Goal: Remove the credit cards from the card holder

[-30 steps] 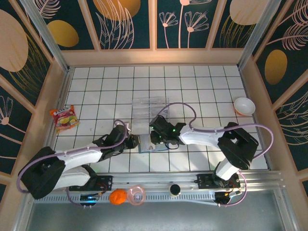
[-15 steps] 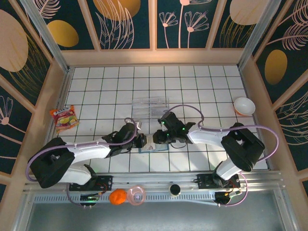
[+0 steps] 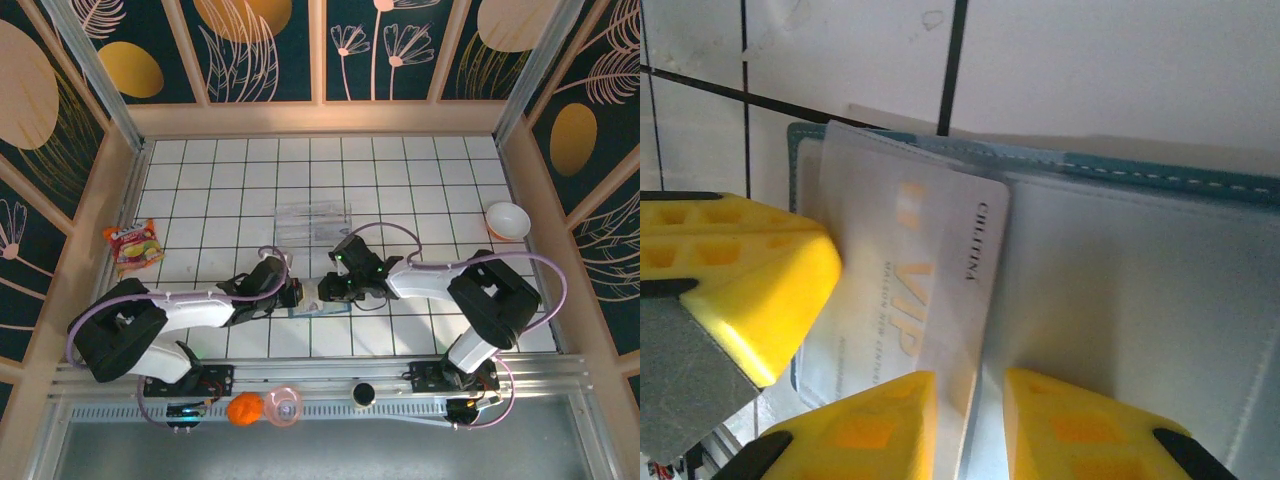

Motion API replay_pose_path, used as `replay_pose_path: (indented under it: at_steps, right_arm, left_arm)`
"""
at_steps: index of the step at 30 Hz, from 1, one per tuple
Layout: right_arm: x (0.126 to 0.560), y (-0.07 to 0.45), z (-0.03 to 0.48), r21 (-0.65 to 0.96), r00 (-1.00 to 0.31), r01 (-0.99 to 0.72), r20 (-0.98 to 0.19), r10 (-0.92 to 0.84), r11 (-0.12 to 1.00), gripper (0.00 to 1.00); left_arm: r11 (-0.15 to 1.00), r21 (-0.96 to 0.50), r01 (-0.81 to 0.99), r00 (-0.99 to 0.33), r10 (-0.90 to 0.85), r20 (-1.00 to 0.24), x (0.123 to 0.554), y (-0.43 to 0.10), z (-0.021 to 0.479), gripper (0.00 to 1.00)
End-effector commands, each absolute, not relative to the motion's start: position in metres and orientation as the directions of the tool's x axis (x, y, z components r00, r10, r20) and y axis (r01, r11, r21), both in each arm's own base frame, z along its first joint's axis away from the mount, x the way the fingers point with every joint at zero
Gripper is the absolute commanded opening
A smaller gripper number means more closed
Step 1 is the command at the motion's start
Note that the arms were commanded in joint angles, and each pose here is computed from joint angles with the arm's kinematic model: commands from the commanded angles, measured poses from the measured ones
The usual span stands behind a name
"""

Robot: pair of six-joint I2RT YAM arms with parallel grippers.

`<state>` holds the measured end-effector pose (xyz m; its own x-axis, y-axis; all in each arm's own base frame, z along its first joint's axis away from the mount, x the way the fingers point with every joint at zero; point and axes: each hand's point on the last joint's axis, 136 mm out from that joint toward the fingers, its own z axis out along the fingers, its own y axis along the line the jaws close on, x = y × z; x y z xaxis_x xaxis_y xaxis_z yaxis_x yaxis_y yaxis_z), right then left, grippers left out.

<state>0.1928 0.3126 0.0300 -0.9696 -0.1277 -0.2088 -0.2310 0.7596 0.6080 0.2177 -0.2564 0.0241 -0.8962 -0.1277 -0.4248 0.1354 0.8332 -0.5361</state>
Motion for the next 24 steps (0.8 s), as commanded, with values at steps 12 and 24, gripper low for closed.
replay_pose_path:
  at_steps: [12, 24]
  right_arm:
    - [0.195, 0.308, 0.023, 0.660, -0.986, -0.152, -0.155, -0.064, 0.736, 0.06]
    - [0.194, 0.261, 0.036, 0.524, -0.978, -0.139, -0.206, -0.033, 0.840, 0.00]
  left_arm:
    - [0.859, -0.503, 0.097, -0.919, -0.117, -0.376, 0.201, -0.239, 0.003, 0.00]
    - [0.858, -0.499, 0.121, -0.903, -0.114, -0.415, 0.210, -0.237, 0.014, 0.00]
